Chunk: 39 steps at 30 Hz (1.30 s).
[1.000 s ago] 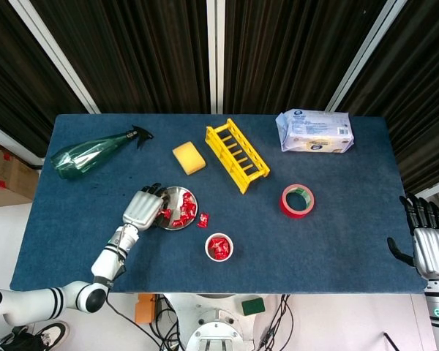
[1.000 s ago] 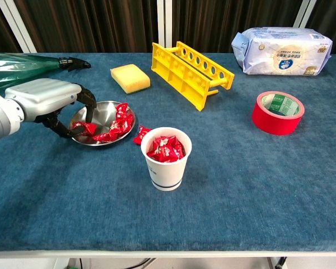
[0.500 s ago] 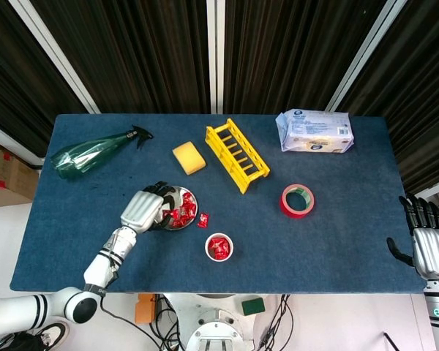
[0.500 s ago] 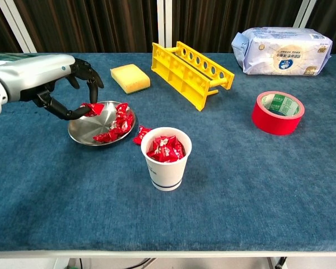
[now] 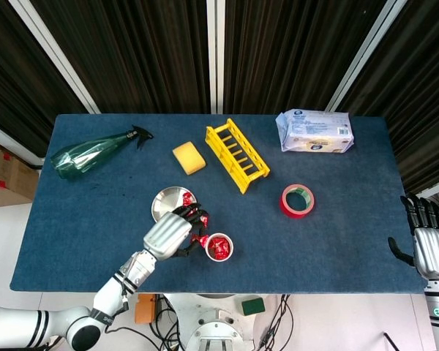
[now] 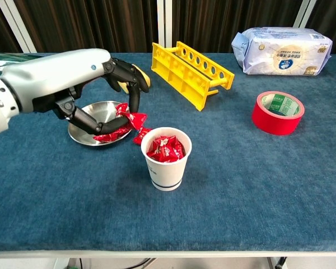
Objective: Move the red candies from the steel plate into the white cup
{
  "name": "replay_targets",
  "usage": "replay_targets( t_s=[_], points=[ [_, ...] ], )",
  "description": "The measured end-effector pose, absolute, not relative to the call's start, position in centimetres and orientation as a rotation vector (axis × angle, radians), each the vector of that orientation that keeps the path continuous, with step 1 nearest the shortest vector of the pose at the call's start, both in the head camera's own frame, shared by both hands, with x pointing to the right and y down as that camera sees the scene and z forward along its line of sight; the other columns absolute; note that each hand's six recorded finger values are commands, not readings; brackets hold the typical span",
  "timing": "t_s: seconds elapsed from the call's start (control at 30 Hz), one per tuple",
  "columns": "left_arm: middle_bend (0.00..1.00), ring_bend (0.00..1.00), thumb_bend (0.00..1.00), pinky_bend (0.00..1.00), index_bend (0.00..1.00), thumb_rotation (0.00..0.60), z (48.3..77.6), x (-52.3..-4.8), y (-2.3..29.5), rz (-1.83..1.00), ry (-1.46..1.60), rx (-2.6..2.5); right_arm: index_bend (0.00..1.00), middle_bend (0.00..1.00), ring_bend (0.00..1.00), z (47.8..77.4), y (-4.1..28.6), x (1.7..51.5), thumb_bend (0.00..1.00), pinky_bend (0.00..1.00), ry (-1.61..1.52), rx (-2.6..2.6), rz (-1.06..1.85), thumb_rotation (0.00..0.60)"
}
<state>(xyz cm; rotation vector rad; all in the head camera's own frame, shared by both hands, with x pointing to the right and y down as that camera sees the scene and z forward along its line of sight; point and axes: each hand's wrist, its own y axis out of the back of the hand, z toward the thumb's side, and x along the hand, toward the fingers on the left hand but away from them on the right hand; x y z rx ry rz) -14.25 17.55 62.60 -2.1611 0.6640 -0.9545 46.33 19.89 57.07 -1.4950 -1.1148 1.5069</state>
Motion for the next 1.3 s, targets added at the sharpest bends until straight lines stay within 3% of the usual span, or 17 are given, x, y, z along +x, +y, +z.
replay_targets(
  t_s=[0.27,0.7,1.17,1.3],
  points=[
    [0.24,0.11,0.38,0.25,0.60,0.600,62.7,-11.4,19.2,-0.888,0.640,-2.182,0.00,0.00,0.00,57.1,19.9,46.3,0.30,0.00,-1.109,-1.503,1.506,0.600],
    [0.24,0.11,0.38,0.25,0.60,0.600,63.7,-9.2,19.4,-0.866,0.624,-2.160,0.00,0.00,0.00,57.2,19.8,46.3,0.30,0.00,-1.112,-1.506,1.507,0.600],
    [0.24,0.11,0.37,0.24,0.35,0.600,63.8,-9.7,19.6,-0.864,0.603,-2.163,0.00,0.00,0.00,57.1,19.9,46.2,0.30,0.00,-1.110,-1.507,1.506,0.600],
    [0.24,0.11,0.37,0.24,0.33,0.600,63.7,-9.9,19.6,-0.867,0.607,-2.165,0.00,0.00,0.00,57.2,19.9,46.2,0.30,0.00,-1.107,-1.508,1.508,0.600]
  ],
)
